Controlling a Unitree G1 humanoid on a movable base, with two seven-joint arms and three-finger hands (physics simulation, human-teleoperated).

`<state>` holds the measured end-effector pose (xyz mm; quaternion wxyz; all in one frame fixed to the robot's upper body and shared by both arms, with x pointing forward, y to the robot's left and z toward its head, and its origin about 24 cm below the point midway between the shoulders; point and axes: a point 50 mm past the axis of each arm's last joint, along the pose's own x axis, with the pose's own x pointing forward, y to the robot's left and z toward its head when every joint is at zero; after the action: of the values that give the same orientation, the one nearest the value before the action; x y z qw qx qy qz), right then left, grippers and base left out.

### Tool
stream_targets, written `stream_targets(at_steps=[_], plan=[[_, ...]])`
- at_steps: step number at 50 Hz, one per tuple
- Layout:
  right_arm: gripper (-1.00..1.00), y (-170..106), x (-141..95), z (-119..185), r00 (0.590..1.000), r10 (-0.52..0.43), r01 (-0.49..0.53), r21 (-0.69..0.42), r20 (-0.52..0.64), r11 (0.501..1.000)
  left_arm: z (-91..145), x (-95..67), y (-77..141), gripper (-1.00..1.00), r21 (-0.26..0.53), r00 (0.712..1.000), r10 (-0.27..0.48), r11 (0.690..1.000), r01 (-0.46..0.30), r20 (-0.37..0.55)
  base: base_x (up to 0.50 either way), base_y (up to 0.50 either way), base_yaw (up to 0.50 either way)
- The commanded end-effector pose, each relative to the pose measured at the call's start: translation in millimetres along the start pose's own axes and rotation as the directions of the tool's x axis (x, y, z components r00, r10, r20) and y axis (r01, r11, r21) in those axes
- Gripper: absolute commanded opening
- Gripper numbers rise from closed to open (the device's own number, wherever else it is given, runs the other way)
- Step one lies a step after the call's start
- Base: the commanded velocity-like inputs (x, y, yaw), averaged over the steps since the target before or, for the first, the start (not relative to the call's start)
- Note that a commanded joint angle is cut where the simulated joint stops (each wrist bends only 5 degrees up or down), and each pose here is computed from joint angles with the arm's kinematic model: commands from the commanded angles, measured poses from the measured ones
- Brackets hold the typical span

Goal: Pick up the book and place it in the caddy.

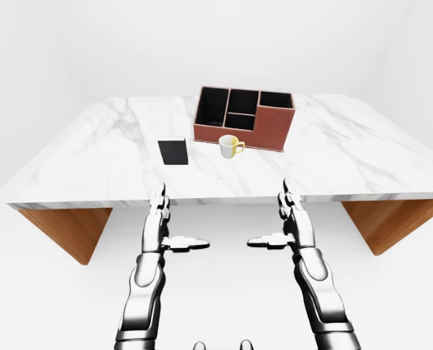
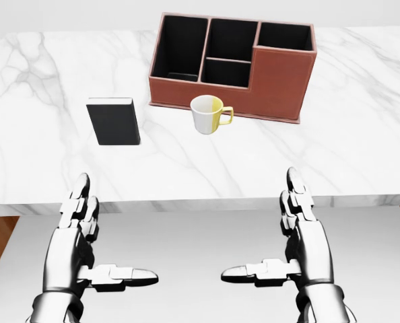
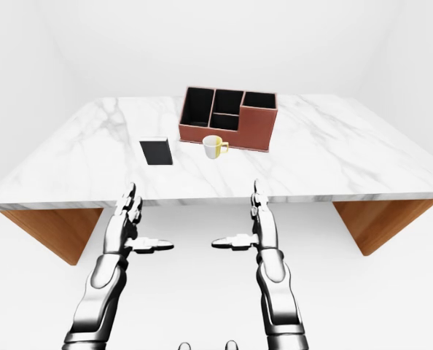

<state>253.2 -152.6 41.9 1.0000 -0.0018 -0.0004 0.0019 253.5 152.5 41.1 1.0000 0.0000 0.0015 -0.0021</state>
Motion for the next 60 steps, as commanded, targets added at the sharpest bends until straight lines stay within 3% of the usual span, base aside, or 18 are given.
stream_targets(at_steps=[1, 24, 48, 55, 60], plan=[[1.0, -5.4, -3.7, 2.3, 1.0, 0.021, -0.021, -0.016, 0.004, 1.0, -0.5, -1.7, 4.9, 1.0, 0.001, 1.0, -0.013, 1.0, 0.013, -0.011, 0.0, 0.0, 0.0], [1.0, -8.6, -9.9, 5.2, 0.999, 0.001, 0.003, -0.082, 0.047, 0.997, -2.8, -5.1, 3.7, 1.0, 0.021, 1.0, -0.012, 1.0, 0.012, -0.002, 0.0, 0.0, 0.0], [1.0, -8.3, -11.1, 5.3, 0.998, 0.005, 0.0, -0.08, 0.061, 0.997, -3.9, -4.5, 4.7, 1.0, 0.038, 1.0, -0.005, 0.999, 0.005, 0.007, 0.0, 0.49, 0.0], [1.0, -8.5, -10.7, 9.2, 0.998, -0.004, 0.007, -0.056, 0.056, 0.998, -3.0, -4.2, 4.9, 1.0, 0.039, 1.0, -0.006, 0.999, 0.005, 0.007, 0.0, 0.01, 0.0], [1.0, -7.8, -8.2, 9.4, 0.999, -0.011, 0.015, -0.086, 0.046, 0.996, -3.8, -2.5, 3.9, 1.0, -0.015, 0.998, -0.046, 0.999, 0.045, -0.045, 0.0, 0.0, 0.0]])
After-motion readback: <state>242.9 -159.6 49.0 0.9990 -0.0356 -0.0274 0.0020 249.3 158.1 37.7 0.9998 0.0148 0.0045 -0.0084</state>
